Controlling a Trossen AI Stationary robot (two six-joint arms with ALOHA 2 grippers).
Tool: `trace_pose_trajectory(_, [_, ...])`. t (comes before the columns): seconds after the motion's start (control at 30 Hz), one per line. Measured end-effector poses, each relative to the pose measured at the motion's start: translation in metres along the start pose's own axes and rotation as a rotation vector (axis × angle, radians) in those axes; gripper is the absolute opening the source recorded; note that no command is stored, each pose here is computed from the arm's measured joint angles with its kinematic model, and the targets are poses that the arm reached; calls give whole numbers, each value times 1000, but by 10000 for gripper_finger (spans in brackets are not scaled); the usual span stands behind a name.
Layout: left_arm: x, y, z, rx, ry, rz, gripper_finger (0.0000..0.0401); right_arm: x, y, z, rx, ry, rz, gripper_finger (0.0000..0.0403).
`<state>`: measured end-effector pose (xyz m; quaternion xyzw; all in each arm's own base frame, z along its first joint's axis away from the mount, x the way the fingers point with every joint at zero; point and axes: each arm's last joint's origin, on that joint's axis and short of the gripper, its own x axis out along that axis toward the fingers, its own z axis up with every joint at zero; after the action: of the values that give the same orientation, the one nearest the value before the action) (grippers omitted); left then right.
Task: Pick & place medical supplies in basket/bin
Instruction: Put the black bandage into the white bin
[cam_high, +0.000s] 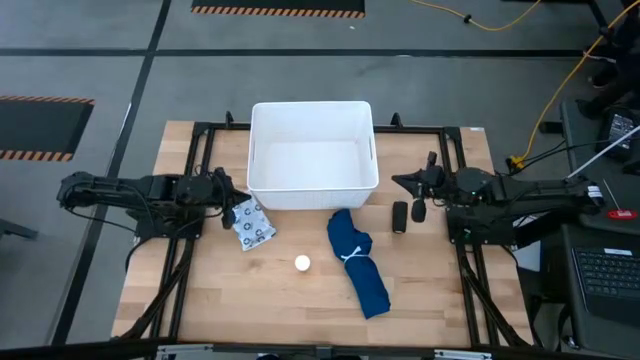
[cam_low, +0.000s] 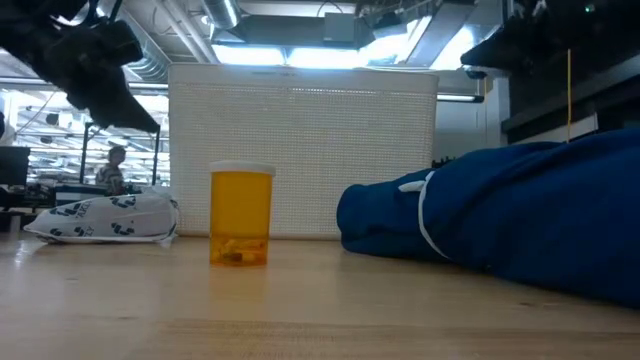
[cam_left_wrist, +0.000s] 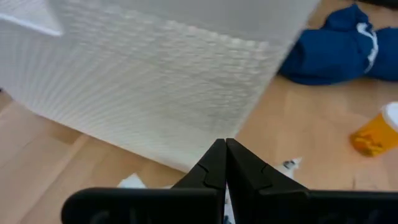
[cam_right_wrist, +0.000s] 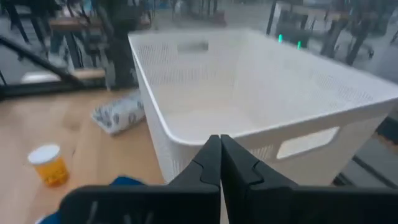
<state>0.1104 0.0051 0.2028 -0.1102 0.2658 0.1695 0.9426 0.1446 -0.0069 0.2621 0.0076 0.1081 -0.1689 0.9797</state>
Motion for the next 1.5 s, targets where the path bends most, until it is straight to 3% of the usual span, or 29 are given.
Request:
trace_pose_trajectory(0.4, [-4, -21, 1, 76, 134, -19, 2, 11, 10, 3, 169, 302, -32, 2])
trace_pose_trajectory(0.67, [-8, -32, 3, 191, 48, -43, 2, 1, 25, 17, 196, 460, -105, 2])
trace_pose_trajectory(0.9, [-12, -41, 6, 281, -20, -109, 2, 0, 52, 20, 221, 569, -85, 1])
trace_pose_trajectory(1.23, [-13, -45, 13, 251, -93, -119, 3, -2, 67, 8, 377, 765, -296, 2])
trace_pose_trajectory(1.5, [-13, -45, 13, 227, -90, -125, 2, 0, 69, 1, 416, 848, -343, 15])
